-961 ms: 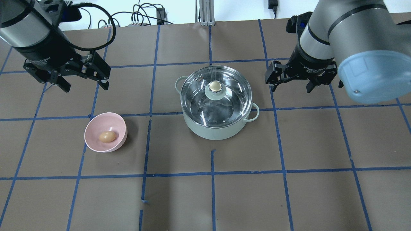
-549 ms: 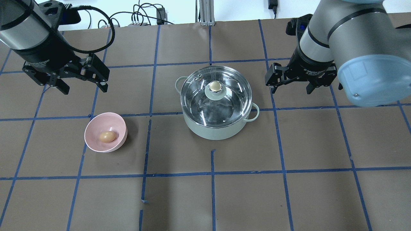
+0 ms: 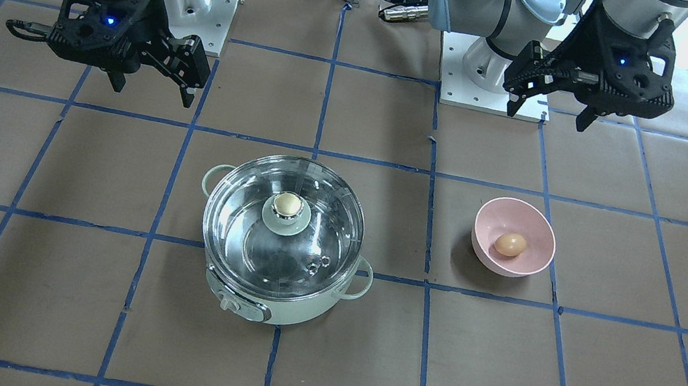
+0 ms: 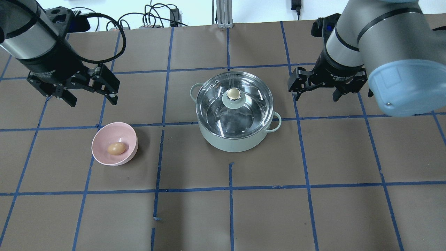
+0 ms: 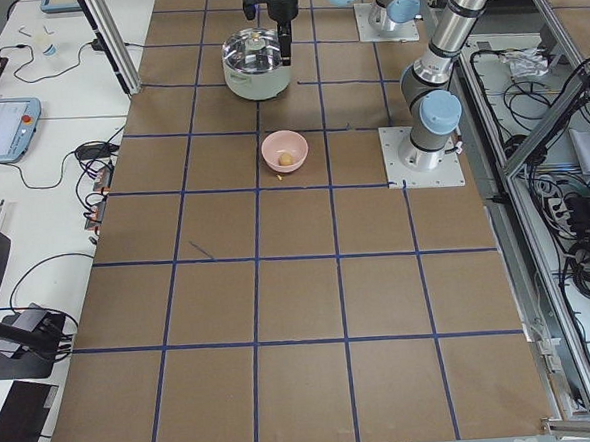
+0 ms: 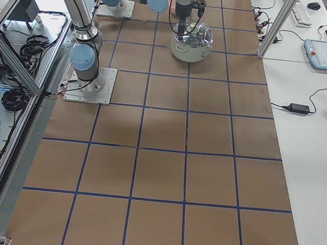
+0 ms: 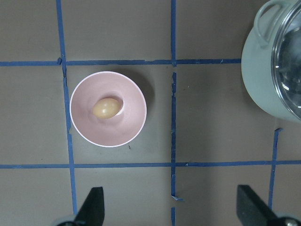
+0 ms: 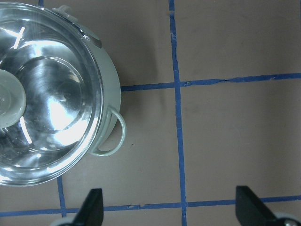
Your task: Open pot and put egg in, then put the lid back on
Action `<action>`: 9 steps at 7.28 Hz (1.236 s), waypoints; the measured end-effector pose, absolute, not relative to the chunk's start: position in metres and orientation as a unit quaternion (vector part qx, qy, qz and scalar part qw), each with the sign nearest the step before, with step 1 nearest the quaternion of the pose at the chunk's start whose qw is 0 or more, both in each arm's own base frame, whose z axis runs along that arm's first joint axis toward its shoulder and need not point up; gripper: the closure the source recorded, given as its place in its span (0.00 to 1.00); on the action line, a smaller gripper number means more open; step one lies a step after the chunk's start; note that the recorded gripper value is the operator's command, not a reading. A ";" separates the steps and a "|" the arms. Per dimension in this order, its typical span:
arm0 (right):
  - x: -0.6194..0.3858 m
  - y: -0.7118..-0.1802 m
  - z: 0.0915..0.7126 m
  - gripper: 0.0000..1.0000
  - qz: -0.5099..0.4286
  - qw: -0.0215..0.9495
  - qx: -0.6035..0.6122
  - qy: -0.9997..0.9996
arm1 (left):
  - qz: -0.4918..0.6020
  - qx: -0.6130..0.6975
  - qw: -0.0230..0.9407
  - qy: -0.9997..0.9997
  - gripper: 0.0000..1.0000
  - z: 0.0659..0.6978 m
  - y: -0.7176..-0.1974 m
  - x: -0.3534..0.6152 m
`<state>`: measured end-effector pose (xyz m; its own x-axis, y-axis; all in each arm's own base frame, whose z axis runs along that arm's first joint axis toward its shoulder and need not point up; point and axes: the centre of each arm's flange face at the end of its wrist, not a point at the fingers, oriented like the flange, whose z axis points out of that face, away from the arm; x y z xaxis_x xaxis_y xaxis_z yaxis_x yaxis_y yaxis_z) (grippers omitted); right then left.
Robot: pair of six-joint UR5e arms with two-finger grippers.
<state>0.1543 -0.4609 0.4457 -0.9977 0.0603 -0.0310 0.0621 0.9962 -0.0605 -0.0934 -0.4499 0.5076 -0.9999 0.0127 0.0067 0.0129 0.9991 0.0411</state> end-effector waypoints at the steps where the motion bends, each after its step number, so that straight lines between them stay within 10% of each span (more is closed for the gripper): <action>1: 0.155 -0.460 0.445 0.00 -0.030 0.017 0.032 0.999 | -0.023 -0.009 0.000 -1.000 0.00 0.506 -0.450 -0.093; 9: 0.156 -0.462 0.431 0.00 -0.030 0.021 0.033 0.999 | -0.053 -0.010 0.009 -0.999 0.00 0.362 -0.454 -0.018</action>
